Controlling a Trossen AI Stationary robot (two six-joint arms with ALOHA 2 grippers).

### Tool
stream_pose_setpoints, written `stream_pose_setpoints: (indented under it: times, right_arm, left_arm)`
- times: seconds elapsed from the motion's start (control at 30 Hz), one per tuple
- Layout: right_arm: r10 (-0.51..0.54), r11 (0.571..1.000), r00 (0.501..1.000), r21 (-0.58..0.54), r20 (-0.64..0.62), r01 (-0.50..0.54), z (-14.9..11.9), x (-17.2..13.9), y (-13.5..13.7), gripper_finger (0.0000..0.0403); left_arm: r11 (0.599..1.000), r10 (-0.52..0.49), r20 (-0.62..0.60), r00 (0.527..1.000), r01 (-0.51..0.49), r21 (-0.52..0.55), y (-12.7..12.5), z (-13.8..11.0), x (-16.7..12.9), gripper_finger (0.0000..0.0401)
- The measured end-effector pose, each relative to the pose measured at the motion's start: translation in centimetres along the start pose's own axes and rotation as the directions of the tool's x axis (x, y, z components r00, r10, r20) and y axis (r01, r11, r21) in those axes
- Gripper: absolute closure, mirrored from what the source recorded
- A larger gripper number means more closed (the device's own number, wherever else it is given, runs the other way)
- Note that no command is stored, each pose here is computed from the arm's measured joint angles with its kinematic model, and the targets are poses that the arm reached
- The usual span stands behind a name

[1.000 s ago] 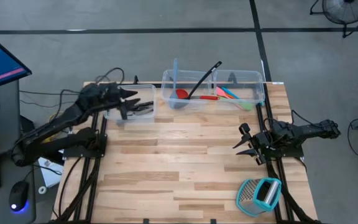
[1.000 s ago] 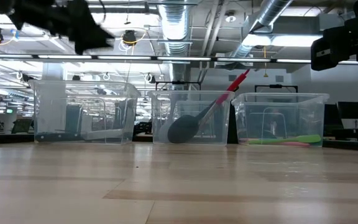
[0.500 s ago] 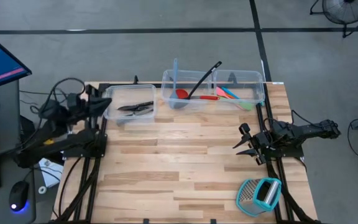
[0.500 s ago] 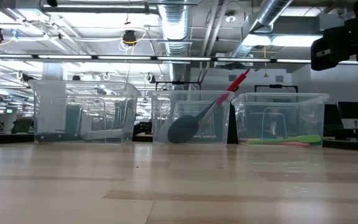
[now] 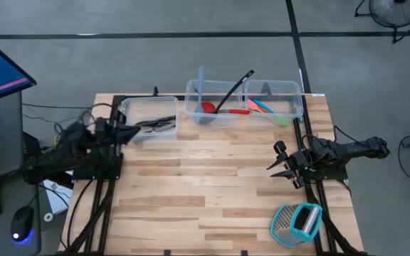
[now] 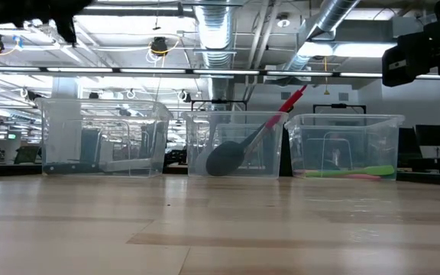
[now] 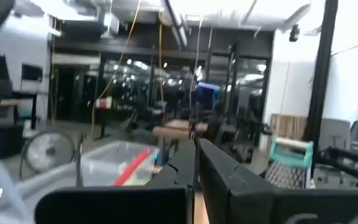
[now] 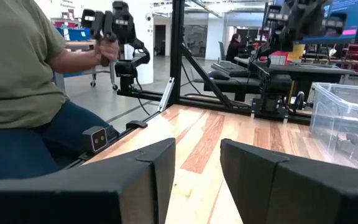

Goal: Pick & Place Kitchen Items
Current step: Return to Home Position

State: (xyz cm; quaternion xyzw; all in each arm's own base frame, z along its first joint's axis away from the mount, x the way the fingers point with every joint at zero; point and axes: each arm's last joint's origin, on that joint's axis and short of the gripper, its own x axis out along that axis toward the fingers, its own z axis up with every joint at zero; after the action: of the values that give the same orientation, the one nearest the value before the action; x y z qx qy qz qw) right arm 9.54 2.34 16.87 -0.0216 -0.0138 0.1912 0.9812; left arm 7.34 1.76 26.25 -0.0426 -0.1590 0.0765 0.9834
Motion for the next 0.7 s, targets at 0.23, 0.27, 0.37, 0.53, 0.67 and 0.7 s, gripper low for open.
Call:
stream_pose_setpoints:
  times: [0.23,0.27,0.37,0.53,0.67,0.7]
  right_arm:
    - [-0.001,1.000,1.000,0.000,0.000,0.001,0.0,0.0,0.0,0.0278]
    - [-0.001,1.000,1.000,0.000,0.000,0.001,0.0,0.0,0.0,0.0278]
    - [-0.002,1.000,1.000,0.000,-0.001,0.002,0.0,0.0,0.0,0.0278]
    - [-0.003,1.000,1.000,0.000,-0.001,0.003,0.0,0.0,0.0,0.0278]
    - [-0.003,1.000,1.000,0.000,-0.001,0.003,0.0,0.0,0.0,0.0278]
    - [-0.003,1.000,1.000,0.000,-0.001,0.003,0.0,0.0,0.0,0.0278]
  left_arm:
    - [1.000,0.006,-0.099,0.995,-0.009,-0.024,0.2,-5.5,0.2,0.0401]
    - [1.000,-0.010,-0.079,0.997,0.008,-0.026,0.1,-6.0,0.2,0.0401]
    - [0.997,-0.061,-0.037,0.997,0.060,-0.039,-0.2,-7.4,0.0,0.0401]
    - [0.991,-0.134,-0.062,0.989,0.134,-0.006,-0.8,-7.6,0.0,0.0401]
    - [0.986,-0.167,-0.078,0.983,0.166,-0.019,-1.2,-7.8,-0.1,0.0400]
    - [0.983,-0.183,-0.086,0.979,0.182,-0.023,-1.3,-7.8,-0.1,0.0400]
